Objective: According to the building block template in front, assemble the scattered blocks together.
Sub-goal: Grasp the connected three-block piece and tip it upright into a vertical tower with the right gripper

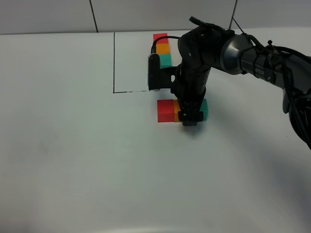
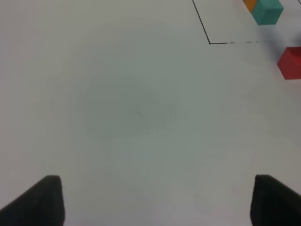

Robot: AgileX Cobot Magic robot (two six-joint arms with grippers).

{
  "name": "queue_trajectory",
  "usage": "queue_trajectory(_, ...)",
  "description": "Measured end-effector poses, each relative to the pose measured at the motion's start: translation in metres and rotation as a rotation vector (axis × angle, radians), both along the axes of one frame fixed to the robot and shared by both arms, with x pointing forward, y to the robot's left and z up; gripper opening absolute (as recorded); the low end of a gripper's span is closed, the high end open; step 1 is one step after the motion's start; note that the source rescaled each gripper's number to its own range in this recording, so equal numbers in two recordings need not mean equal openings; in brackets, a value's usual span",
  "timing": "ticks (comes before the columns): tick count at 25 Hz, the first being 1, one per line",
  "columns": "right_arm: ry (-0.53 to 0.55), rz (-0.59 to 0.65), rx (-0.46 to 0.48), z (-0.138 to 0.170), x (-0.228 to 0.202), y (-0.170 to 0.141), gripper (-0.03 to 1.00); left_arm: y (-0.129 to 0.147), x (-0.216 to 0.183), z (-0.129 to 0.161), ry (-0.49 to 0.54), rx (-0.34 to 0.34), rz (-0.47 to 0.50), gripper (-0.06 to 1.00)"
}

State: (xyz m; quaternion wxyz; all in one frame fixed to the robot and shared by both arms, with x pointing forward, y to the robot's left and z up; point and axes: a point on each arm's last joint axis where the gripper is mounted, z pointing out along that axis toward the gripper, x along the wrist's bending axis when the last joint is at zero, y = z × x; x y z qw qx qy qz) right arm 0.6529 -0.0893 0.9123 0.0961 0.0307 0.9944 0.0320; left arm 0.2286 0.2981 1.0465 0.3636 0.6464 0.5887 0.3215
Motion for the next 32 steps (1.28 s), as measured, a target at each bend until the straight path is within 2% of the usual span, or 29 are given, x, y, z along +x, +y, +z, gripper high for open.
queue_trajectory(4,0.009,0.001,0.026,0.000,-0.001,0.002,0.46,0.000,0.000,0.000,0.000,0.000,0.000,0.74)
queue_trajectory(8,0.023,0.002,0.041,0.000,-0.002,0.004,0.06,0.000,0.000,0.000,0.000,0.000,0.000,0.74)
queue_trajectory(9,0.025,0.002,0.041,0.000,-0.002,0.004,0.01,0.000,0.000,0.000,0.000,0.000,0.000,0.74)
queue_trajectory(14,0.028,-0.029,0.040,0.001,-0.002,0.003,0.01,0.000,0.000,0.000,0.000,0.000,0.000,0.74)
queue_trajectory(17,0.029,-0.120,0.042,0.002,-0.002,0.002,0.01,0.000,0.000,0.000,0.000,0.000,0.000,0.74)
queue_trajectory(21,0.027,-0.405,0.109,0.013,-0.002,0.002,0.01,0.000,0.000,0.000,0.000,0.000,0.000,0.74)
queue_trajectory(23,0.040,-0.596,0.166,0.020,-0.003,0.002,0.01,0.000,0.000,0.000,0.000,0.000,0.000,0.74)
queue_trajectory(25,0.077,-0.837,0.212,0.023,-0.005,0.003,0.01,0.000,0.000,0.000,0.000,0.000,0.000,0.74)
queue_trajectory(28,0.135,-1.122,0.234,0.022,-0.008,0.002,0.01,0.000,0.000,0.000,0.000,0.000,0.000,0.74)
queue_trajectory(32,0.158,-1.311,0.246,0.022,-0.010,0.001,0.01,0.000,0.000,0.000,0.000,0.000,0.000,0.74)
